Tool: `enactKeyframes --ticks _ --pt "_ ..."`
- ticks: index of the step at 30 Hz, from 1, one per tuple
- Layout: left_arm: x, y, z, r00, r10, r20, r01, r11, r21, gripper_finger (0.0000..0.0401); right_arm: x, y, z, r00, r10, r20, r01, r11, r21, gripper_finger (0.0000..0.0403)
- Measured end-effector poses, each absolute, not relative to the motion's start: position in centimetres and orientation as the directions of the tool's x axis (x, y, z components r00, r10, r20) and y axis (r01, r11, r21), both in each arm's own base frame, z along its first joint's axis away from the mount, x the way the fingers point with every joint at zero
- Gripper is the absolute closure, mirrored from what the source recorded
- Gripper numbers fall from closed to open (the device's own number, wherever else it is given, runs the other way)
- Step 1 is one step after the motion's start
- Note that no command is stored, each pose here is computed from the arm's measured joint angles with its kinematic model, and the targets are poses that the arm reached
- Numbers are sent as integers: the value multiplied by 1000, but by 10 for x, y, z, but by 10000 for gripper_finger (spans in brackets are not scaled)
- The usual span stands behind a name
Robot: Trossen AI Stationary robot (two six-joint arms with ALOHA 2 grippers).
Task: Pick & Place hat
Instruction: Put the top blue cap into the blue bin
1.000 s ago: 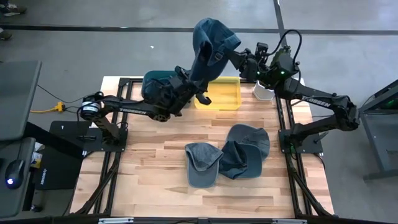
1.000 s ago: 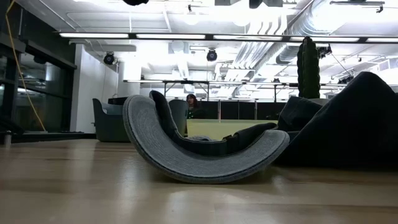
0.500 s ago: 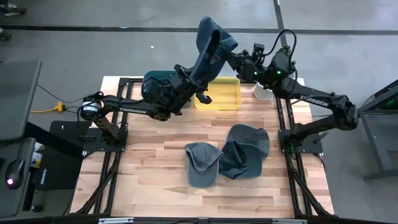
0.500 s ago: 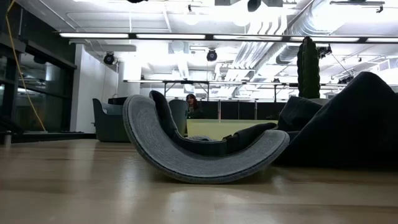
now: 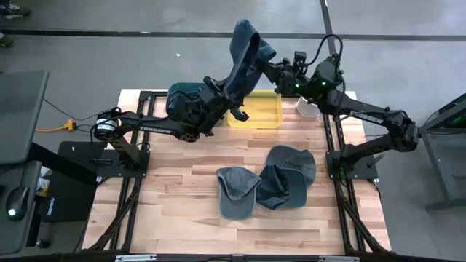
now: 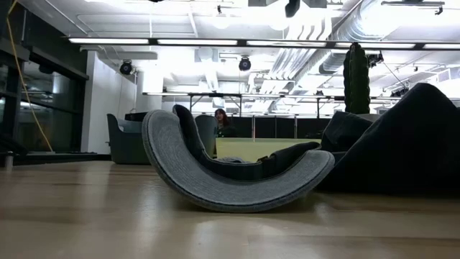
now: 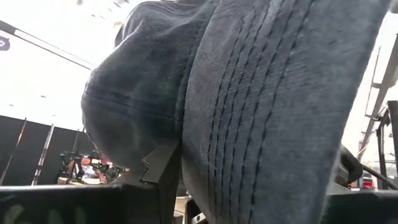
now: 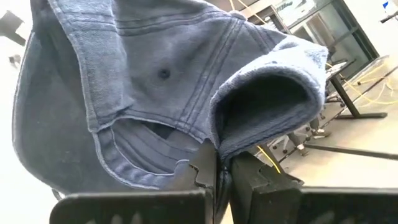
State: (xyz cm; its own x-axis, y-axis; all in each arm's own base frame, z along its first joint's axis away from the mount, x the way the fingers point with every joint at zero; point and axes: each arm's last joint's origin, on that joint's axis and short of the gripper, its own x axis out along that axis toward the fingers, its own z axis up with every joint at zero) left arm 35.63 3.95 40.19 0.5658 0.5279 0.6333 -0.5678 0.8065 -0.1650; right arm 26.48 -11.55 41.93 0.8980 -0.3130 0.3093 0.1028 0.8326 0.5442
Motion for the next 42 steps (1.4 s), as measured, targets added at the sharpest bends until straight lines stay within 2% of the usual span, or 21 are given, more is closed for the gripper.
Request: enactKeyframes --ticks 22,26,33,38,42 --pt "355 42 401 523 612 593 -621 750 -227 250 264 -114 415 925 -286 251 135 864 485 395" --pt "355 42 401 511 630 585 -631 737 -243 284 265 -114 414 928 -283 243 139 866 479 395" --pt "354 43 401 502 644 577 -640 726 -254 390 265 -114 413 932 -278 232 144 874 465 395" --pt "354 45 399 476 699 533 -680 677 -281 398 265 -114 411 936 -279 216 156 876 456 395" --pt "354 45 399 476 702 530 -683 674 -280 400 265 -114 411 938 -275 212 158 882 445 395"
